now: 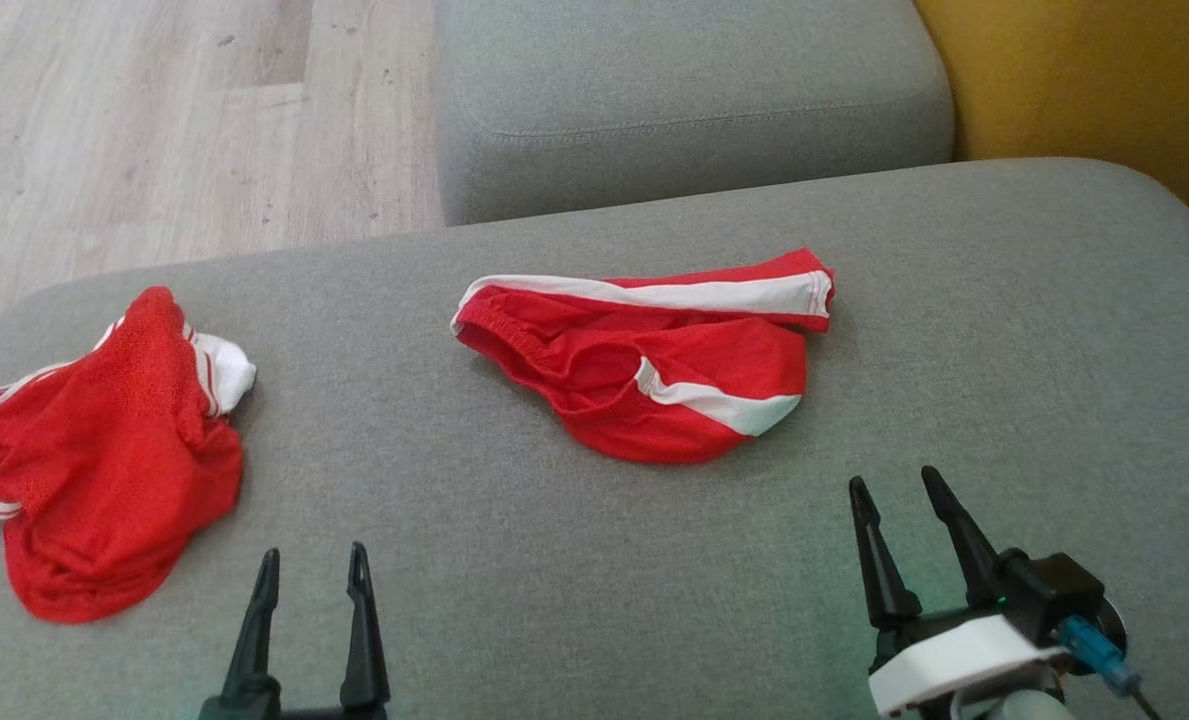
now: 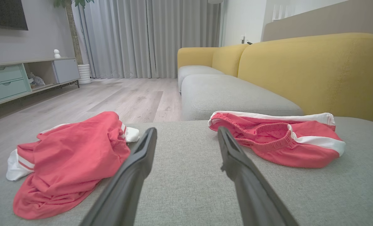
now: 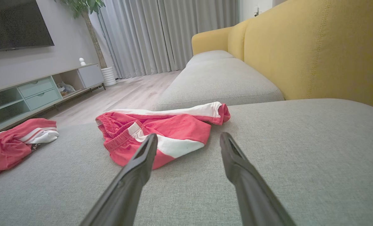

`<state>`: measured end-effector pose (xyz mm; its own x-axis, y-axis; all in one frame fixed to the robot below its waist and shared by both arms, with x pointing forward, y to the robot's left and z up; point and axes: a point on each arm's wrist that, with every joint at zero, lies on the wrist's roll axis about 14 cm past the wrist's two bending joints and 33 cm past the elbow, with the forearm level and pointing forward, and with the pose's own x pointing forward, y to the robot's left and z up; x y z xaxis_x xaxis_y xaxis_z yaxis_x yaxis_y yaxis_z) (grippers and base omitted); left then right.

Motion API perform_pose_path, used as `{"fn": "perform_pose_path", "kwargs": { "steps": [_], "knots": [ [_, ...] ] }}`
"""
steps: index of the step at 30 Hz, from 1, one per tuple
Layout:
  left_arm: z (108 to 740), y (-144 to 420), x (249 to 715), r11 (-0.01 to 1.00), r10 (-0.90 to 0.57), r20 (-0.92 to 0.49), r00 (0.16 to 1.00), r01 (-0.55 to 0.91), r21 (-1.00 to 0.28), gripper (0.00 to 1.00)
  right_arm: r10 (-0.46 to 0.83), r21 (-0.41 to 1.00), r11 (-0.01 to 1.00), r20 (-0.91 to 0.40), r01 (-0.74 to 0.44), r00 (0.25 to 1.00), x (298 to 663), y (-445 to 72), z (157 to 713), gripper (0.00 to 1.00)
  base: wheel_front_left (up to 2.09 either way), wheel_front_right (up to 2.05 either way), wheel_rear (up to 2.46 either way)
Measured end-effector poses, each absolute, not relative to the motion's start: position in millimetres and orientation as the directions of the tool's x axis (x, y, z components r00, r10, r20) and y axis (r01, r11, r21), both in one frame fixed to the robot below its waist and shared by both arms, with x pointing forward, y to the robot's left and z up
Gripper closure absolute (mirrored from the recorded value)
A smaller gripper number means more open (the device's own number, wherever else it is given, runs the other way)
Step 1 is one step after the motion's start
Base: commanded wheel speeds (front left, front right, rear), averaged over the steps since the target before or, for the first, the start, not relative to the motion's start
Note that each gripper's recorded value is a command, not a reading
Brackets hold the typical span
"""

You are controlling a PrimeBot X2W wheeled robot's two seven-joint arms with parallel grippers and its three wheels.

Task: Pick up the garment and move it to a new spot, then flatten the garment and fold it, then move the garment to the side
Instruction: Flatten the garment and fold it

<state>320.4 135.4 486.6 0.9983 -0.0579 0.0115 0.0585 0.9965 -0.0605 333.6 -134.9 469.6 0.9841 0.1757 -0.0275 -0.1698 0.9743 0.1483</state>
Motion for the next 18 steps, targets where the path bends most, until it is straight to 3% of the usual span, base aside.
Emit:
{"fn": "perform_pose_path", "kwargs": {
  "steps": [18],
  "knots": [
    [476.2, 129.5, 321.2, 0.995, -0.079, -0.023, 0.997, 0.077, -0.057, 0.00, 0.168, 0.151, 0.976, -0.046, -0.159, 0.985, 333.9, -137.3, 464.2, 0.00, 0.00, 0.00, 0.00]
  ]
}}
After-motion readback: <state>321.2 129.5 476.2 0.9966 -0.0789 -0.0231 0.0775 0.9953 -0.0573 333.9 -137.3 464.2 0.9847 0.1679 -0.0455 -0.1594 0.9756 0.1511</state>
